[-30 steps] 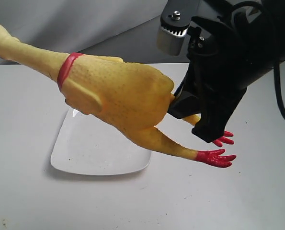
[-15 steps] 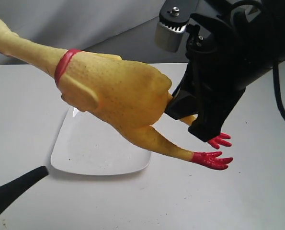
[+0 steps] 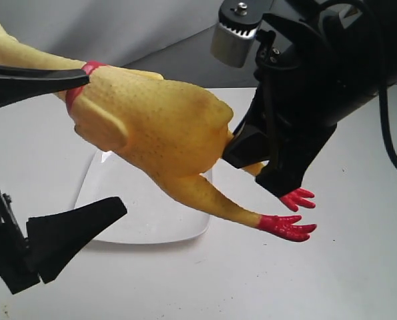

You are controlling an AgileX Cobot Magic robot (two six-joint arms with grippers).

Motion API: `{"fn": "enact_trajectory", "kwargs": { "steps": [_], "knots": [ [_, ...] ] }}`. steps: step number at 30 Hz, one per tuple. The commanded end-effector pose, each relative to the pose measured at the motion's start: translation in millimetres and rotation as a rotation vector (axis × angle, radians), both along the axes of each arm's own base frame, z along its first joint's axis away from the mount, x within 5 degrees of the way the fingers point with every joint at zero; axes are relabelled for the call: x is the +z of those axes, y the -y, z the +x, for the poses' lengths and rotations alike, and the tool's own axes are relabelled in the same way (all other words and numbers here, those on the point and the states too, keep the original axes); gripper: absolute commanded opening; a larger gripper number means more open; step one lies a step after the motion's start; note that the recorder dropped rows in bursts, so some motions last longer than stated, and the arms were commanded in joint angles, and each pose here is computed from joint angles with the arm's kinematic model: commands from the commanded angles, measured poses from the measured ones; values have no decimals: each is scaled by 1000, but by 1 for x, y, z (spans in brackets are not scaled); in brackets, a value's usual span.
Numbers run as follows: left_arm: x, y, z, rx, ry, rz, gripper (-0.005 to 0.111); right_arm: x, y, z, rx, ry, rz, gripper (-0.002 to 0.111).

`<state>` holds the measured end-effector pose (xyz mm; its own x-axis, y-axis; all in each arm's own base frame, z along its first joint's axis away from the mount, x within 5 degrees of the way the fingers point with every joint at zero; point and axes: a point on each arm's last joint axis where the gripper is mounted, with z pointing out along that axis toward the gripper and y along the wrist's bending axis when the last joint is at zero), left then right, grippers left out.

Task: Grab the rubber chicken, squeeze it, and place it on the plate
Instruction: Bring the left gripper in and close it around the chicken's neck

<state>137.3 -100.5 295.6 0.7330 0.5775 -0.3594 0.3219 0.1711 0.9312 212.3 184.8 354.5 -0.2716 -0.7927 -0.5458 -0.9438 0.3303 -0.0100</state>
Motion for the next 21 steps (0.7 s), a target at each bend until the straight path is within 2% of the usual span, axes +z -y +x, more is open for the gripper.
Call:
{"fn": "enact_trajectory", "kwargs": {
  "steps": [1,14,19,21],
  "knots": [
    [6,4,0,-41,34,-46,105,3,-2,-1,-7,3,35,0],
    [5,5,1,-51,87,-4,105,3,-2,-1,-7,3,35,0],
    [-6,10,15,-53,34,30,105,3,-2,-2,-7,2,36,0],
    [-5,13,18,-77,32,14,105,3,-2,-2,-7,2,36,0]
  ]
}}
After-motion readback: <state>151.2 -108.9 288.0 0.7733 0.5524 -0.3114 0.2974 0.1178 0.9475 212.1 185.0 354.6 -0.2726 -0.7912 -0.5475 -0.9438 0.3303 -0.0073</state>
